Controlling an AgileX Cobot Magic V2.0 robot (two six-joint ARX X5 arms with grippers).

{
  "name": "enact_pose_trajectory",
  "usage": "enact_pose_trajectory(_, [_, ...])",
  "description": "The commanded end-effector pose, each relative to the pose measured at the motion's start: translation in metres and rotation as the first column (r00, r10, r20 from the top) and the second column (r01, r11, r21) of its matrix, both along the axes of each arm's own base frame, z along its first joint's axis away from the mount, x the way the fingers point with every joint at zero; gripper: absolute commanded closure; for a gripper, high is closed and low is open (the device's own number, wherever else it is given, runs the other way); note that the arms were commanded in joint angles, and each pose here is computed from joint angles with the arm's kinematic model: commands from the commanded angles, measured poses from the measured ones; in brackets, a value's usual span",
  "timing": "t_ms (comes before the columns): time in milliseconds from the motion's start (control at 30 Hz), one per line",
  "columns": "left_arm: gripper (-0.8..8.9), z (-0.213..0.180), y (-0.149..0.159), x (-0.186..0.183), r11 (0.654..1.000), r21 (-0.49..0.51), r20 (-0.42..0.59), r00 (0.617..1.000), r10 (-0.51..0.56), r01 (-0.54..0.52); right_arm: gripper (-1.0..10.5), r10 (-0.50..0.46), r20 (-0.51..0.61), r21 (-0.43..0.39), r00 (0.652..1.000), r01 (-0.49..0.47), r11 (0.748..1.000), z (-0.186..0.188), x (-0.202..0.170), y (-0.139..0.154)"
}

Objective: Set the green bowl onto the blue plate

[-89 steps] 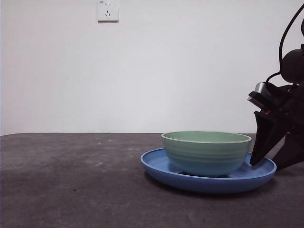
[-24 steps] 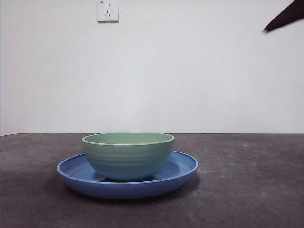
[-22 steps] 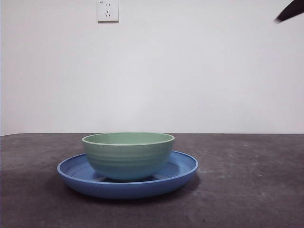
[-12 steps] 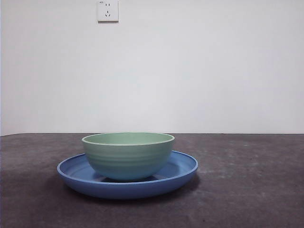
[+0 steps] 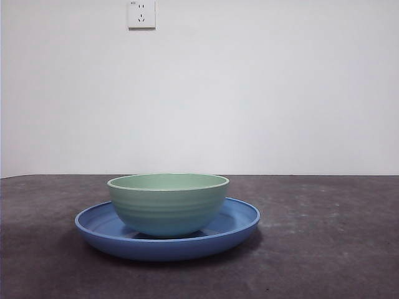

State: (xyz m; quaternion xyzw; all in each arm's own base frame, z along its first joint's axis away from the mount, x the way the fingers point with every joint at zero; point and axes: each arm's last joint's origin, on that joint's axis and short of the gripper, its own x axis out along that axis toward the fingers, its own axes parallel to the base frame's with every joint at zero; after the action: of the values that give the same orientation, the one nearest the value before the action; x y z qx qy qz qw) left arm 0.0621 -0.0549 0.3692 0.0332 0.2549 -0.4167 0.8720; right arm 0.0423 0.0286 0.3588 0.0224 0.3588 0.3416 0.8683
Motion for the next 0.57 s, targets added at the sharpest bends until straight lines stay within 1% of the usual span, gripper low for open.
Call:
enact_pose_trajectory(33, [1.91,0.0065,-0.0001,-0.0008,1.000,-0.021,0.016,1.000,-0.006,0.006,3.0,0.010,0.031,0.003,0.999,-0.010,1.000,0.0052,-0.0001,0.0002])
enact_pose_trajectory(133, [2.06,0.0064,-0.0001,-0.0008,1.000,-0.020,0.016,1.000,-0.006,0.006,3.2,0.012,0.032,0.009,0.999,-0.013,1.000,0.0056,0.0001,0.0004])
enact_pose_trajectory(167, [2.74,0.0064,-0.0001,-0.0008,1.000,-0.020,0.016,1.000,-0.006,0.006,4.0,0.013,0.032,0.009,0.999,-0.013,1.000,0.0055,0.0001,0.0004])
enact_pose_trajectory(200, [3.57,0.0063,-0.0001,-0.0008,1.000,-0.020,0.015,1.000,-0.006,0.006,5.2,0.014,0.031,0.009,0.999,-0.014,1.000,0.0055,0.0000,0.0004])
enact_pose_trajectory(233, [5.22,0.0061,0.0000,-0.0009,1.000,-0.018,0.013,1.000,-0.006,0.006,7.1,0.014,0.031,0.009,0.999,-0.014,1.000,0.0055,0.0000,0.0004])
enact_pose_trajectory(267, [7.52,0.0056,0.0002,-0.0011,1.000,-0.015,0.009,1.000,-0.006,0.006,9.3,0.013,0.033,0.010,0.999,-0.014,1.000,0.0056,0.0001,0.0004])
enact_pose_trajectory(300, [8.10,0.0057,0.0002,-0.0012,1.000,-0.016,0.009,1.000,-0.006,0.006,9.4,0.015,0.037,0.009,0.999,-0.015,1.000,0.0058,0.0002,0.0005])
enact_pose_trajectory(333, [7.79,0.0059,0.0000,-0.0010,1.000,-0.017,0.011,1.000,-0.006,0.006,9.2,0.015,0.041,0.011,0.999,-0.015,1.000,0.0061,0.0005,0.0006])
enact_pose_trajectory(567, [7.85,0.0065,0.0000,-0.0010,1.000,-0.021,0.016,1.000,-0.006,0.006,9.2,0.013,0.047,0.015,0.999,-0.013,1.000,0.0068,0.0010,0.0008])
